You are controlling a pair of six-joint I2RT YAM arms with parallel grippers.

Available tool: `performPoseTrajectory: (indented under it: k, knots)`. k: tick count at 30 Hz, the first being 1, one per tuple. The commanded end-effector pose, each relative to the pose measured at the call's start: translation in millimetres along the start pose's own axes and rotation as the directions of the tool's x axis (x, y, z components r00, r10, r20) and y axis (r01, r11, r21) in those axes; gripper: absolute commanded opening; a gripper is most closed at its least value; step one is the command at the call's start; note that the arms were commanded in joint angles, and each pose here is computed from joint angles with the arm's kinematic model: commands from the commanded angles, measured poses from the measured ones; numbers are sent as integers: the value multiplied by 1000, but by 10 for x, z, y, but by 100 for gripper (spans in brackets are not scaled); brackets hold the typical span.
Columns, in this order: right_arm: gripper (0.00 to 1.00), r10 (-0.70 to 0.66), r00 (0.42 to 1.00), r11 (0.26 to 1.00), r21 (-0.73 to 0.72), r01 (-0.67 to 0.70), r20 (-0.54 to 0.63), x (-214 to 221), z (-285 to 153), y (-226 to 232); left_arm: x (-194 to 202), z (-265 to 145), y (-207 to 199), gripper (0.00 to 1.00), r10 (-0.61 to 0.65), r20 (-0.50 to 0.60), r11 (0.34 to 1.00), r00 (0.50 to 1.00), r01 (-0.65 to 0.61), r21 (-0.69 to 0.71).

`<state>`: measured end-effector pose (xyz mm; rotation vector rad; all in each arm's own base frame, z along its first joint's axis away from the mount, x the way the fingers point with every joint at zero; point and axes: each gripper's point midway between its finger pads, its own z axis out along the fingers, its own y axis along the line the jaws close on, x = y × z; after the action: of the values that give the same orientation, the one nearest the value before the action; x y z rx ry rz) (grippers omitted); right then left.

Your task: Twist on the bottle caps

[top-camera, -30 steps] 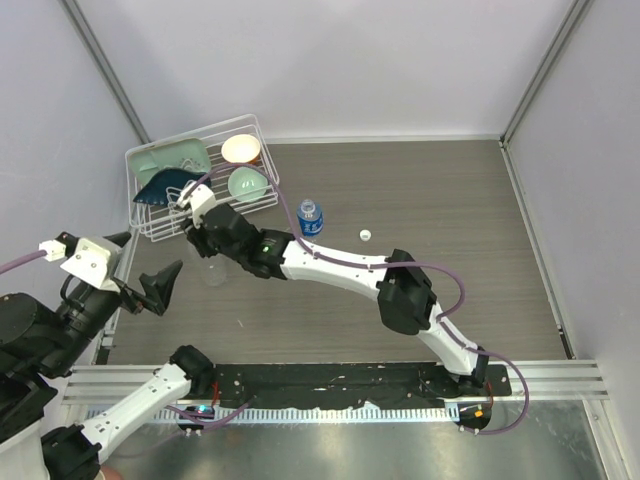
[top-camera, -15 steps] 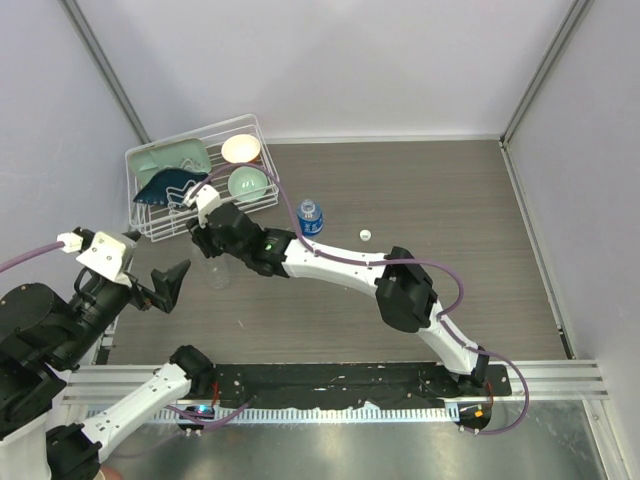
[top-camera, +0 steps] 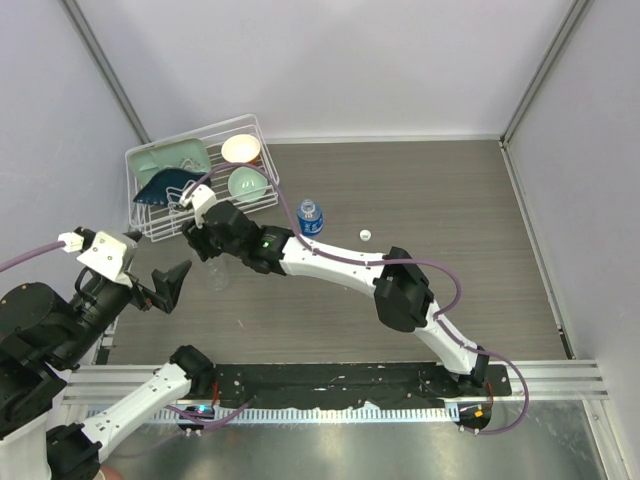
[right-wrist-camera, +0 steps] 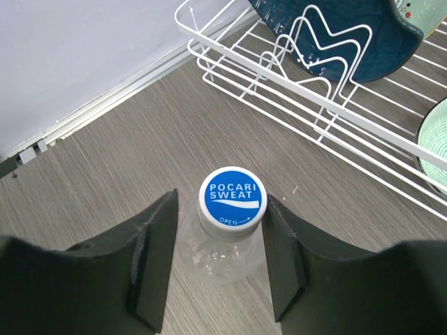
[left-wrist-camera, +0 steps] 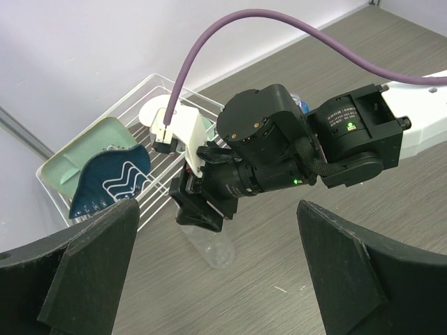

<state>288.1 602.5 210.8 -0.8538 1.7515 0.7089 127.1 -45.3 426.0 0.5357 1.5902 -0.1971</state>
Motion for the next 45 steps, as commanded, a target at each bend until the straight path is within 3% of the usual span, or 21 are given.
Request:
performPoseTrajectory:
  k: [1, 24, 29, 45]
  knots:
    - [56, -19, 999, 1000, -14, 19, 38, -237, -64, 81, -35, 24, -44, 100, -17, 3, 1000, 1000, 17, 20]
    - [71, -87, 995, 995, -47, 89, 55, -572, -283, 156, -52, 32, -8, 100, -6, -11, 1000, 1000, 7, 4]
    - [72, -111, 990, 994, -11, 112, 92, -850, -604, 17, -78, 82, 41, 100, -12, -25, 1000, 1000, 12, -26]
    - [76, -82, 992, 997, -1, 82, 92, -1095, -903, -272, -44, 169, -77, 100, -4, -59, 999, 998, 6, 34]
